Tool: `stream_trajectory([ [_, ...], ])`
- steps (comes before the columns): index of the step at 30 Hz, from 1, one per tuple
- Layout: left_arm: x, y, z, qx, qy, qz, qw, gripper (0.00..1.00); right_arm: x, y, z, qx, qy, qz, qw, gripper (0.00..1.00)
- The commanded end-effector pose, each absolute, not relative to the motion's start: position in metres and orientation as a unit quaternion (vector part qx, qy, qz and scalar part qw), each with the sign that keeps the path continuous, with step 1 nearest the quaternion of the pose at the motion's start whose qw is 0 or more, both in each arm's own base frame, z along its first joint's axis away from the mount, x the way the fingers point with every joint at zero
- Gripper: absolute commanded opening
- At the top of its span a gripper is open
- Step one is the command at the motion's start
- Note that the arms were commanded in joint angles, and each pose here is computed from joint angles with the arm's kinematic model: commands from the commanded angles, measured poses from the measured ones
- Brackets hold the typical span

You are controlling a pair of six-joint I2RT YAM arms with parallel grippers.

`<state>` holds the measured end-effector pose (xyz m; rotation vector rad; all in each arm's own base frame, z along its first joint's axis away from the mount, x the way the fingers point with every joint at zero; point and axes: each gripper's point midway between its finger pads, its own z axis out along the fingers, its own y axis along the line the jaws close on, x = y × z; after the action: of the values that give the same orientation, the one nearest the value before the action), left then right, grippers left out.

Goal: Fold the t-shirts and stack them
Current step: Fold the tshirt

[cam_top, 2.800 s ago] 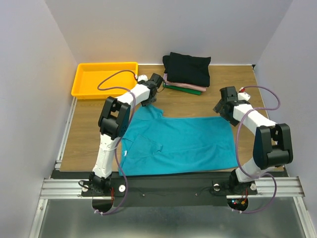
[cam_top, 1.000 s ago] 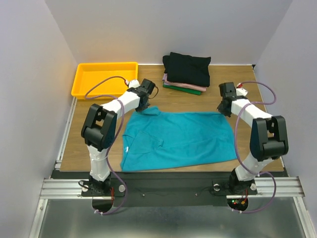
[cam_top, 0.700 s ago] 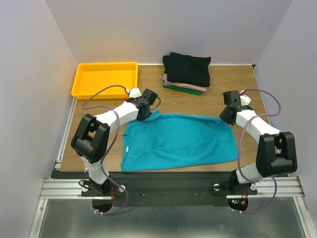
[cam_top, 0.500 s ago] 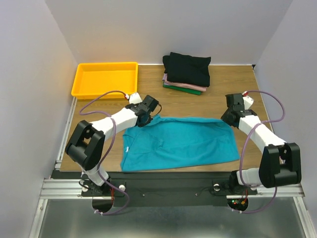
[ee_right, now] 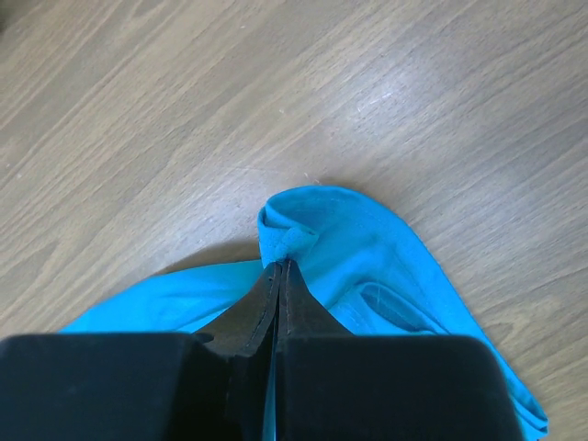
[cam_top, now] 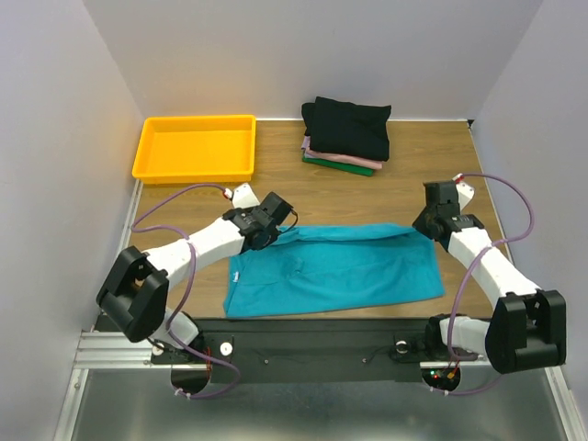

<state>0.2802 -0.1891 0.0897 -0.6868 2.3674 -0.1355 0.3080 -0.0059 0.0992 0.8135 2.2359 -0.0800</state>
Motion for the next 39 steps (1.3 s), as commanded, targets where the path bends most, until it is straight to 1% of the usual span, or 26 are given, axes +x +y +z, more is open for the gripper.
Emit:
stream_trajectory([
  [1, 0.264, -0.185, 0.098, -0.274, 0.898, -0.059, 0.340, 0.00, 0.310, -0.008, 0.116, 0.310, 0.863, -0.022, 0.398, 0.00],
  [12, 0.224, -0.195, 0.088, -0.268, 0.904, -0.096, 0.318, 0.00, 0.291, -0.004, 0.110, 0.299, 0.873, -0.013, 0.384, 0.00],
  [18, 0.206, -0.185, 0.072, -0.276, 0.906, -0.092, 0.307, 0.00, 0.279, -0.008, 0.104, 0.300, 0.874, -0.024, 0.381, 0.00],
  [21, 0.195, -0.180, 0.060, -0.267, 0.914, -0.088, 0.294, 0.00, 0.271, -0.009, 0.091, 0.306, 0.879, -0.031, 0.364, 0.01],
  [22, 0.192, -0.182, 0.057, -0.260, 0.917, -0.092, 0.289, 0.05, 0.266, -0.010, 0.084, 0.309, 0.881, -0.034, 0.356, 0.02],
  [23, 0.188, -0.182, 0.056, -0.257, 0.919, -0.092, 0.285, 0.15, 0.264, -0.010, 0.081, 0.312, 0.882, -0.037, 0.351, 0.06],
  [24, 0.185, -0.183, 0.056, -0.256, 0.919, -0.095, 0.284, 0.36, 0.258, -0.013, 0.077, 0.326, 0.880, -0.045, 0.343, 0.17],
  [25, 0.182, -0.185, 0.056, -0.251, 0.921, -0.100, 0.280, 0.44, 0.255, -0.014, 0.074, 0.332, 0.879, -0.049, 0.339, 0.27],
  [26, 0.177, -0.189, 0.060, -0.243, 0.922, -0.112, 0.280, 0.67, 0.250, -0.016, 0.071, 0.341, 0.877, -0.054, 0.333, 0.38],
  [27, 0.175, -0.192, 0.063, -0.239, 0.922, -0.119, 0.281, 0.73, 0.250, -0.016, 0.072, 0.342, 0.877, -0.053, 0.333, 0.46],
  [28, 0.172, -0.193, 0.066, -0.234, 0.923, -0.122, 0.280, 0.77, 0.250, -0.015, 0.074, 0.342, 0.877, -0.051, 0.332, 0.58],
  [29, 0.167, -0.196, 0.073, -0.230, 0.922, -0.134, 0.282, 0.82, 0.250, -0.014, 0.079, 0.343, 0.876, -0.049, 0.334, 0.63],
  [30, 0.165, -0.196, 0.076, -0.230, 0.921, -0.138, 0.282, 0.83, 0.251, -0.014, 0.086, 0.345, 0.873, -0.045, 0.341, 0.67],
  [31, 0.162, -0.195, 0.079, -0.226, 0.922, -0.138, 0.283, 0.84, 0.250, -0.014, 0.090, 0.345, 0.872, -0.043, 0.345, 0.80],
  [32, 0.161, -0.195, 0.085, -0.225, 0.919, -0.149, 0.286, 0.84, 0.251, -0.014, 0.097, 0.345, 0.869, -0.040, 0.351, 0.87],
  [33, 0.160, -0.194, 0.087, -0.223, 0.918, -0.154, 0.288, 0.84, 0.253, -0.012, 0.108, 0.334, 0.868, -0.028, 0.365, 0.97],
  [34, 0.160, -0.195, 0.091, -0.217, 0.918, -0.158, 0.291, 0.84, 0.254, -0.010, 0.114, 0.327, 0.869, -0.021, 0.371, 1.00],
  [38, 0.165, -0.195, 0.116, -0.213, 0.911, -0.172, 0.310, 0.85, 0.260, 0.007, 0.143, 0.285, 0.872, 0.032, 0.397, 1.00],
  [39, 0.165, -0.190, 0.121, -0.209, 0.911, -0.164, 0.314, 0.87, 0.261, 0.019, 0.149, 0.259, 0.880, 0.060, 0.395, 1.00],
])
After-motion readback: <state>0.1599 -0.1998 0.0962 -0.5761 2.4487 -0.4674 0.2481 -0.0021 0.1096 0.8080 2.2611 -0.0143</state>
